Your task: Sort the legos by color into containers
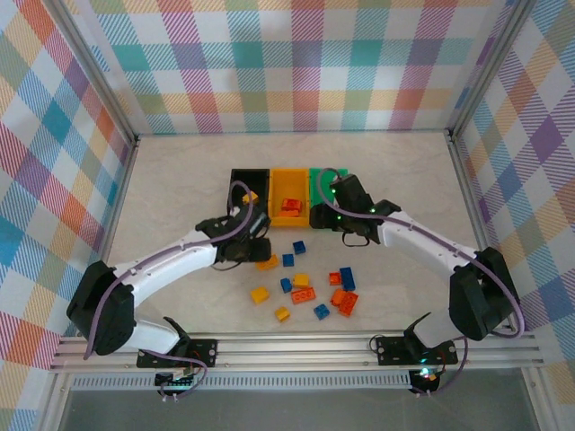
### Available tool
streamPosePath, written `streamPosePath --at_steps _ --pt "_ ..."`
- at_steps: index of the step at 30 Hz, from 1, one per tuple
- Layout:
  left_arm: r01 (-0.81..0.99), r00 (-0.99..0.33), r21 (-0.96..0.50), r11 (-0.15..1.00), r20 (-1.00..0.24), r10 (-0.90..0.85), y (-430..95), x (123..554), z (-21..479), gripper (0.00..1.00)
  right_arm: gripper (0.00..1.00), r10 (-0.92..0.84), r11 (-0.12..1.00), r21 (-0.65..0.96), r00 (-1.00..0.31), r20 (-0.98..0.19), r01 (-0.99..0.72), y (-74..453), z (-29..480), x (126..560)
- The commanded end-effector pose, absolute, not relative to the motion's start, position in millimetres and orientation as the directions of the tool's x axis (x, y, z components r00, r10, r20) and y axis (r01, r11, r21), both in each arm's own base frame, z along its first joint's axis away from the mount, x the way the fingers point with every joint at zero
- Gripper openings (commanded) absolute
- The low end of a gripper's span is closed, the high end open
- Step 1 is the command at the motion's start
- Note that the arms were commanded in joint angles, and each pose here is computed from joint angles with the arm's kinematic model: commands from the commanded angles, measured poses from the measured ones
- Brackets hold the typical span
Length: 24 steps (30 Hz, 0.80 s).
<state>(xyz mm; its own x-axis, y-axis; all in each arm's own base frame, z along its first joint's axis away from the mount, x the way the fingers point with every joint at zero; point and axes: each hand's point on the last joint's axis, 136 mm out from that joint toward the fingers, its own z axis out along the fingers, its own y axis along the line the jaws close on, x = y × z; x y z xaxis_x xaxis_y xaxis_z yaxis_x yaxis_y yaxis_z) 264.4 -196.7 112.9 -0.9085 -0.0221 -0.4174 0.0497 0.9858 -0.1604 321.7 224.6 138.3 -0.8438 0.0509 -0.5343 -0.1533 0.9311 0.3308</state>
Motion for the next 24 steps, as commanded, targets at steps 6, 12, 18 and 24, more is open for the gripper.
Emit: streamPosePath --at_steps 6,12,18,24 --pt "0.084 -0.863 -0.181 0.98 -0.505 -0.019 -248.2 369.8 141.3 0.53 0.71 0.105 0.934 0.344 -0.84 -0.533 -0.102 209.1 135.6 313.4" --pt "0.053 -0.862 -0.122 0.991 -0.507 -0.017 -266.2 424.4 119.5 0.53 0.71 0.118 0.931 0.353 -0.843 -0.524 -0.089 203.8 132.7 306.8" --pt "0.043 -0.865 -0.139 0.989 -0.5 -0.033 -278.2 435.9 114.3 0.81 0.72 0.122 0.93 0.357 -0.839 -0.53 -0.091 198.7 137.4 301.5" --pt "0.074 -0.85 -0.181 0.981 -0.525 -0.033 -284.7 418.3 140.0 0.91 0.75 0.134 0.926 0.366 -0.833 -0.537 -0.087 194.9 141.9 302.3"
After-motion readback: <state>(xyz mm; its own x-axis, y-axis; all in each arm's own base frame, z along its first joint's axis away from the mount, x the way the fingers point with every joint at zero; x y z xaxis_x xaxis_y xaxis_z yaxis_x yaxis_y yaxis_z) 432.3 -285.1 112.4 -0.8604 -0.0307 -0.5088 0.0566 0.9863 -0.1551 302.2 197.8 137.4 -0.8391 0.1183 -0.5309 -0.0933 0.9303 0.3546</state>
